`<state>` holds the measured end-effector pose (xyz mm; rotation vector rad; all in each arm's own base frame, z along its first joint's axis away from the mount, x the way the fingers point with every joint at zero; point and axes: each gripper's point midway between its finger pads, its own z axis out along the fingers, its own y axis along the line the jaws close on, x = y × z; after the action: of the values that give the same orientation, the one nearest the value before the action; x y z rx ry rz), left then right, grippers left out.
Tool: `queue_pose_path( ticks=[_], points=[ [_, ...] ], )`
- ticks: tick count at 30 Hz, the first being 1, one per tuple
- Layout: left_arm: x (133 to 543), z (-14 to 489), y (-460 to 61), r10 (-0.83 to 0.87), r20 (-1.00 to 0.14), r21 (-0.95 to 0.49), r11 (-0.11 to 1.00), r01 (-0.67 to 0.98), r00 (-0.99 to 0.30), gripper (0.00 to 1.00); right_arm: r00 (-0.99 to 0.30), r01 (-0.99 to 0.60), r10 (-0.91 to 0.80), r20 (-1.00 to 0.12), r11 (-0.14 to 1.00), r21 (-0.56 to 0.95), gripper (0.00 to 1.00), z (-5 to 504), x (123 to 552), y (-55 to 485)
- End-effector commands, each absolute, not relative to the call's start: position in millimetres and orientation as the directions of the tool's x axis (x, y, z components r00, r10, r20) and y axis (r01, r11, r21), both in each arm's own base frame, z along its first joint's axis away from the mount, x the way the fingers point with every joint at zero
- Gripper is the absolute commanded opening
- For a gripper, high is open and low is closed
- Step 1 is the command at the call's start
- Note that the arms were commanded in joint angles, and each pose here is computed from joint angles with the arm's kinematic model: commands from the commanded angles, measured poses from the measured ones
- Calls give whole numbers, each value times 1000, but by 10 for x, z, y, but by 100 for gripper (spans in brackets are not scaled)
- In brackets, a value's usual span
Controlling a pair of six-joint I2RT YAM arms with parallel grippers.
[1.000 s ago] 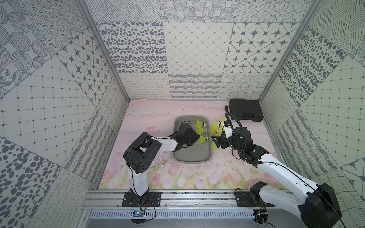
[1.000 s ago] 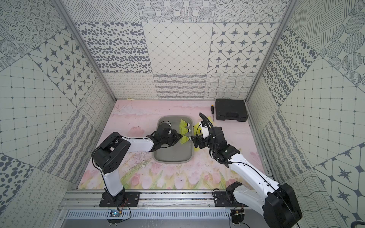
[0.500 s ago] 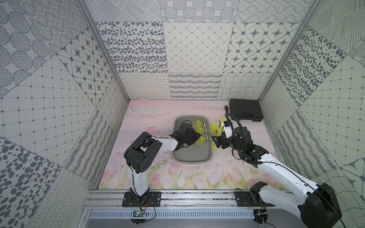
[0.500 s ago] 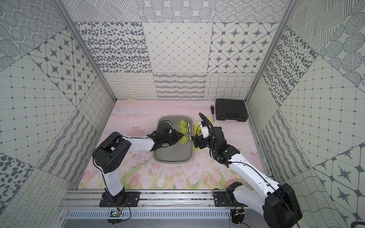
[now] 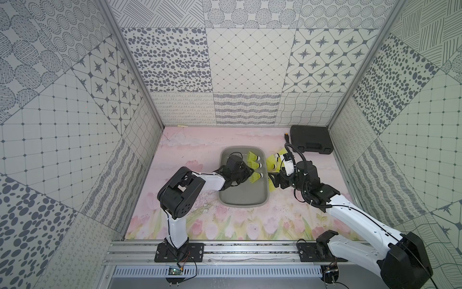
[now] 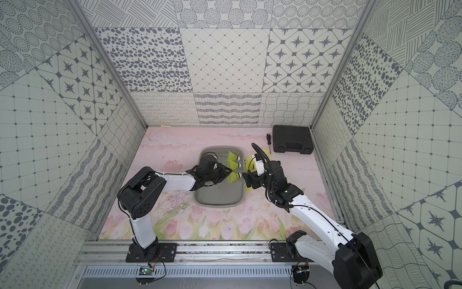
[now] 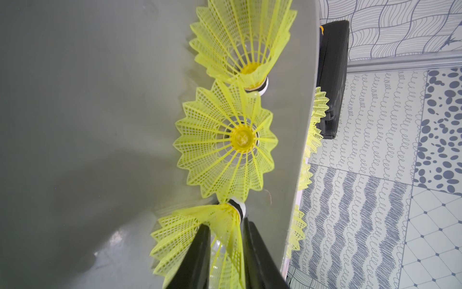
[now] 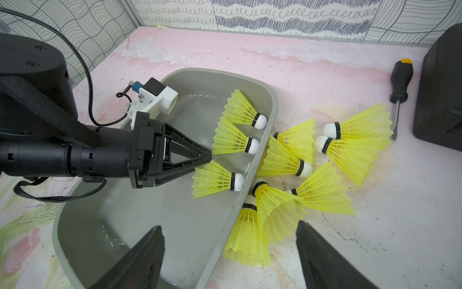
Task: Put the shuttlecocks into the storage box
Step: Place the shuttlecock in the storage box.
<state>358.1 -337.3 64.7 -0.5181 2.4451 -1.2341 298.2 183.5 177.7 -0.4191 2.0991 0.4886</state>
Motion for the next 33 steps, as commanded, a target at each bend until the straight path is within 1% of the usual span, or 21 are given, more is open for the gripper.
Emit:
queue_pose_path(
  ticks=[1,7,12,21,27,33],
  points=[
    [3618,716,-3434,-430,-177,-826,554,-104,-885,28,-503,-476,-118,-856,865,161,86,1795,2984,1828],
    [3642,755,-3523,-399,-172,-844,532,-74,-900,29,-512,-471,-120,-851,867,161,86,1765,2970,1813],
    [3647,756,-3499,-402,-177,-841,536,-74,-899,29,-517,-468,-120,-847,869,162,86,1751,2955,1802],
    [3643,820,-3474,-382,-215,-829,558,-39,-899,41,-524,-462,-120,-843,872,163,87,1725,2942,1785],
    [3618,867,-3440,-370,-233,-820,572,-23,-899,46,-531,-454,-118,-839,876,164,87,1702,2935,1770],
    [3576,1007,-3407,-343,-257,-820,573,15,-903,48,-561,-418,-91,-823,889,187,87,1657,2929,1732]
  ],
)
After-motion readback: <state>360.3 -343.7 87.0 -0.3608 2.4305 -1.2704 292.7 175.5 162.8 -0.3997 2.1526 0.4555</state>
